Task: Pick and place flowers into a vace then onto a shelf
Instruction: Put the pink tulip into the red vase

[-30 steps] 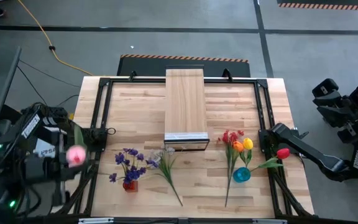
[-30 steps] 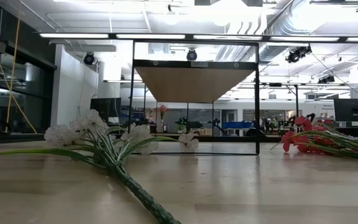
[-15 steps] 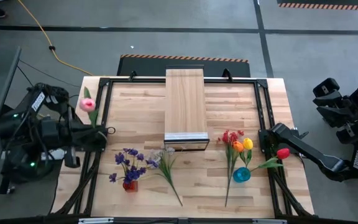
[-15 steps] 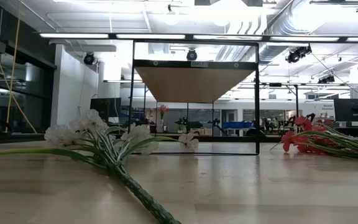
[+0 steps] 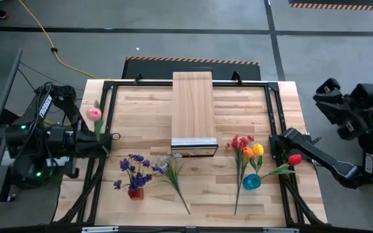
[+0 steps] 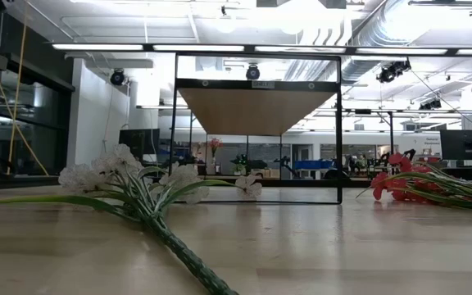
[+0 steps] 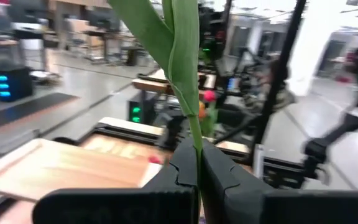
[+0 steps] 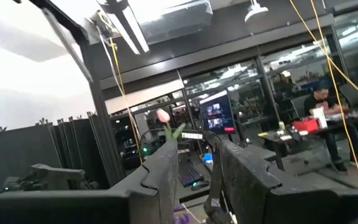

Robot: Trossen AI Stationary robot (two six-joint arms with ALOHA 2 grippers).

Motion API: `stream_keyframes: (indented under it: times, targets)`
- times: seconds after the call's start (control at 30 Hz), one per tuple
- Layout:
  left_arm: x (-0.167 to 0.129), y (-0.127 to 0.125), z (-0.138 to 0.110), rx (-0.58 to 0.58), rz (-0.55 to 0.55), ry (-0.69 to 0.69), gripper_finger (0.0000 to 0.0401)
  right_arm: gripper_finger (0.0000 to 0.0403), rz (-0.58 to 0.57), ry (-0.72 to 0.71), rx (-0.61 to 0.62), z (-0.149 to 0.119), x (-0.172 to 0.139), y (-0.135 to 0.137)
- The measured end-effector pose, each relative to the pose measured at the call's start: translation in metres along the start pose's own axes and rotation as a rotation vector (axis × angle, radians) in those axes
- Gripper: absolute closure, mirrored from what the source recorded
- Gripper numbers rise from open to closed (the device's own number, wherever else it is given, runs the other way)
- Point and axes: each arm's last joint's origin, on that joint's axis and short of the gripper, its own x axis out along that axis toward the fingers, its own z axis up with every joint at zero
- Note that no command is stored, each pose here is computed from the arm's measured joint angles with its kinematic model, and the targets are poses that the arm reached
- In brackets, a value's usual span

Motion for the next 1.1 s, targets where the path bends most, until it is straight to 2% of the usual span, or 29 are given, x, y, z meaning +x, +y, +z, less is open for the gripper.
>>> stream_keyframes:
  times: [0.13, 0.27, 0.47, 0.63, 0.83, 1.1]
  targets:
    - [-0.012, -0.004, 0.000, -0.027, -0.088, 0.008, 0.0369, 0.0289, -0.021, 0.027, 0.062, -0.009, 0.005, -0.012]
    - [-0.016, -0.013, -0.004, -0.018, -0.107, 0.009, 0.0369, 0.0289, -0.032, 0.037, 0.113, -0.015, 0.009, -0.023]
    - [-0.018, -0.033, -0.017, 0.000, -0.107, 0.008, 0.0369, 0.0289, -0.001, -0.009, 0.067, -0.015, 0.013, -0.028]
    - [-0.019, -0.046, -0.039, -0.010, -0.106, 0.010, 0.0369, 0.0289, 0.007, -0.078, 0.014, -0.010, 0.014, -0.025]
    - [-0.020, -0.049, -0.065, -0.053, -0.104, 0.013, 0.0369, 0.0289, 0.031, -0.116, -0.025, -0.006, 0.013, -0.022]
    - [-0.003, -0.052, -0.094, -0.105, -0.016, -0.005, 0.0369, 0.0289, 0.029, -0.115, -0.042, -0.006, 0.013, -0.022]
